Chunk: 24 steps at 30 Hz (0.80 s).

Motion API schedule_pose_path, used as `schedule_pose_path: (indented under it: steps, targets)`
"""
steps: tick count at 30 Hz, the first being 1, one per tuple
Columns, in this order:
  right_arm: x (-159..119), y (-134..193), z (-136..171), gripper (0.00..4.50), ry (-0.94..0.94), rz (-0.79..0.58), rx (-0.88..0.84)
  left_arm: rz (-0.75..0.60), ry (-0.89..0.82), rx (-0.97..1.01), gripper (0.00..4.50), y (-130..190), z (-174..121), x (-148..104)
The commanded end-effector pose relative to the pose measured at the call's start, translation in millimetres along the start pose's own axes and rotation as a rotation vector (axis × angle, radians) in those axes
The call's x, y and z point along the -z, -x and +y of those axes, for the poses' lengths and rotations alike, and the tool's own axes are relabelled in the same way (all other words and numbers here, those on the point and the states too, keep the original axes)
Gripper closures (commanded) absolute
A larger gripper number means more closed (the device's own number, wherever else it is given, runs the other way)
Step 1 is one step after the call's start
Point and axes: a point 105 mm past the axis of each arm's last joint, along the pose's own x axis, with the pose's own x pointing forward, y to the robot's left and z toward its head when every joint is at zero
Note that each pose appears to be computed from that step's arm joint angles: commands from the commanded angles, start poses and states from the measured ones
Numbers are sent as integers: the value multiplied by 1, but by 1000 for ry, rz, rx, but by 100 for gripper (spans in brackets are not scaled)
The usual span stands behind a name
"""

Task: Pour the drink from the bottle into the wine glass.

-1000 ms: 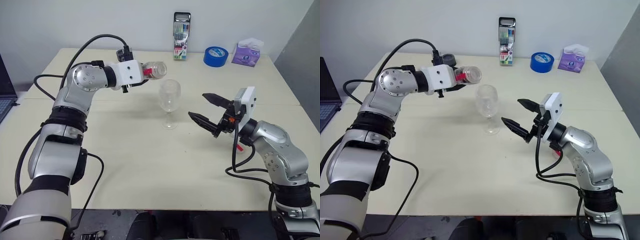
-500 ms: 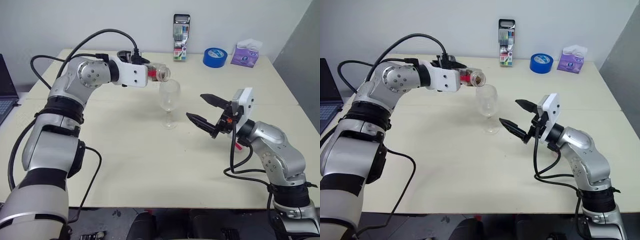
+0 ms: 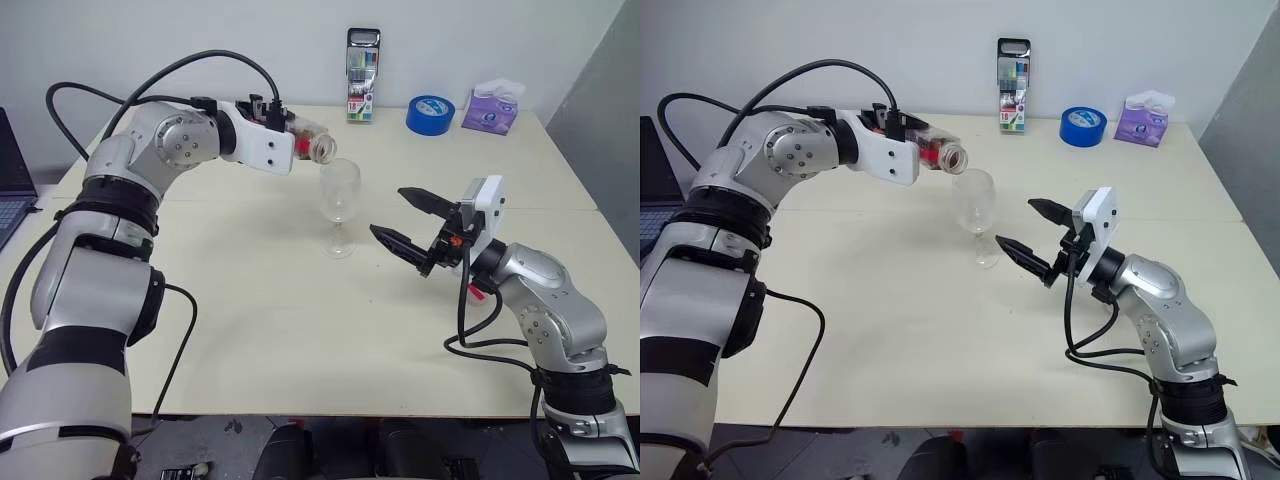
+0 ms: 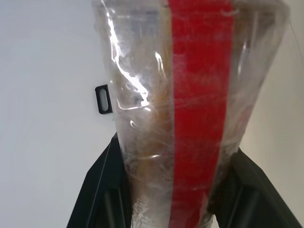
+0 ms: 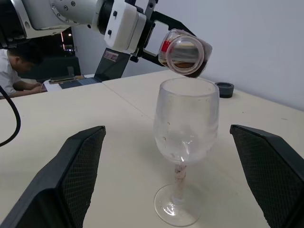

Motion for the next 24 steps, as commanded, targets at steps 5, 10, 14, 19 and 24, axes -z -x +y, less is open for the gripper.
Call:
schedule_pose_path:
  steps: [5, 10, 14, 19, 24]
  targets:
    - [-14, -2, 3, 0, 45, -43, -7, 0, -71, -76, 282, 6, 28, -2]
    - [-13, -3, 3, 0, 45, -41, -7, 8, -92, -79, 282, 6, 31, -2]
    - [-13, -3, 3, 0, 45, -40, -8, 19, -110, -76, 282, 7, 34, 0]
    - [-13, -4, 3, 0, 45, -40, -11, 23, -145, -72, 282, 7, 37, 0]
    - [-13, -4, 4, 0, 44, -41, -13, 28, -179, -73, 282, 7, 40, -1]
